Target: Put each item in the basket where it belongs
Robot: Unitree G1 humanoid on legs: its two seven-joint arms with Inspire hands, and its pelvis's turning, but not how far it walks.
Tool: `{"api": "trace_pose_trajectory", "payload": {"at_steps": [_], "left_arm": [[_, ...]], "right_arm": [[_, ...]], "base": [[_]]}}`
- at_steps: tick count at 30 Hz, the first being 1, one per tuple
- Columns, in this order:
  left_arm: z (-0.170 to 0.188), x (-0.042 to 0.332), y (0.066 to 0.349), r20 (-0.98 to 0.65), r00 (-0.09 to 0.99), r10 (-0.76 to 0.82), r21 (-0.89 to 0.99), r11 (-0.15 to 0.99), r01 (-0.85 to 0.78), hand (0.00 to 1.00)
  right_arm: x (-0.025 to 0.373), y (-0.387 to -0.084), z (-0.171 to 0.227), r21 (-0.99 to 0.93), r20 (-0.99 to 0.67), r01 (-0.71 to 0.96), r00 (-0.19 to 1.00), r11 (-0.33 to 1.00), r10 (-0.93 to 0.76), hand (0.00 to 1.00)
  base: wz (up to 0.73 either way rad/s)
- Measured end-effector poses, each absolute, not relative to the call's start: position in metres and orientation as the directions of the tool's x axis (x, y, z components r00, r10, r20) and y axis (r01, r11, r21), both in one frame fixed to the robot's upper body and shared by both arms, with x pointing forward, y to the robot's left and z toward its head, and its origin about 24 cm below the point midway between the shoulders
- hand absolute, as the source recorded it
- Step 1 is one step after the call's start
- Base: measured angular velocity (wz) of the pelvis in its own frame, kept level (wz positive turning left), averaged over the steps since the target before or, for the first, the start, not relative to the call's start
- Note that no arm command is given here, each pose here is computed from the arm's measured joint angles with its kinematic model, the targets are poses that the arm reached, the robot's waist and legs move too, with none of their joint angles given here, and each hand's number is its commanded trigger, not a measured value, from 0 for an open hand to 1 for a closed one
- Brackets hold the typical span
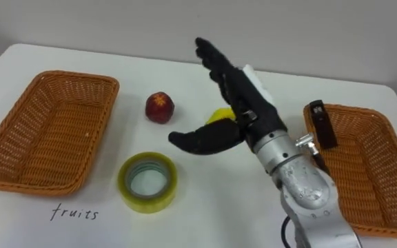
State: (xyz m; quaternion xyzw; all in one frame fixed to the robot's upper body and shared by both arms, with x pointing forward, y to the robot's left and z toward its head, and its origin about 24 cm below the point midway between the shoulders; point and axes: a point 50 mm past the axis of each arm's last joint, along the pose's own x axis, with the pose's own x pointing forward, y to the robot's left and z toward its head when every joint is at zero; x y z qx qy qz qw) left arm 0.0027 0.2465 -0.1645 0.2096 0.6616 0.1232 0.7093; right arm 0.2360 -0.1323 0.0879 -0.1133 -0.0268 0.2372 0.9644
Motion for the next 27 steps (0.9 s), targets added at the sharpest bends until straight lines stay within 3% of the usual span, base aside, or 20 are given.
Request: {"api": "trace_pose_trajectory", "payload": {"at_steps": [17, 27], "left_arm": [[-0.165, 0.016, 0.243, -0.888, 0.081, 0.452, 0.459, 0.881, 0.120, 0.00], [-0.166, 0.014, 0.243, -0.888, 0.062, 0.457, 0.461, 0.879, 0.123, 0.00]], "right_arm": [[0.240, -0.120, 0.048, -0.211, -0.214, -0.524, 0.849, 0.825, 0.484, 0.00], [0.241, -0.118, 0.045, -0.194, -0.229, -0.520, 0.849, 0.832, 0.477, 0.00]], "base": [[0.02], [0.00]]}}
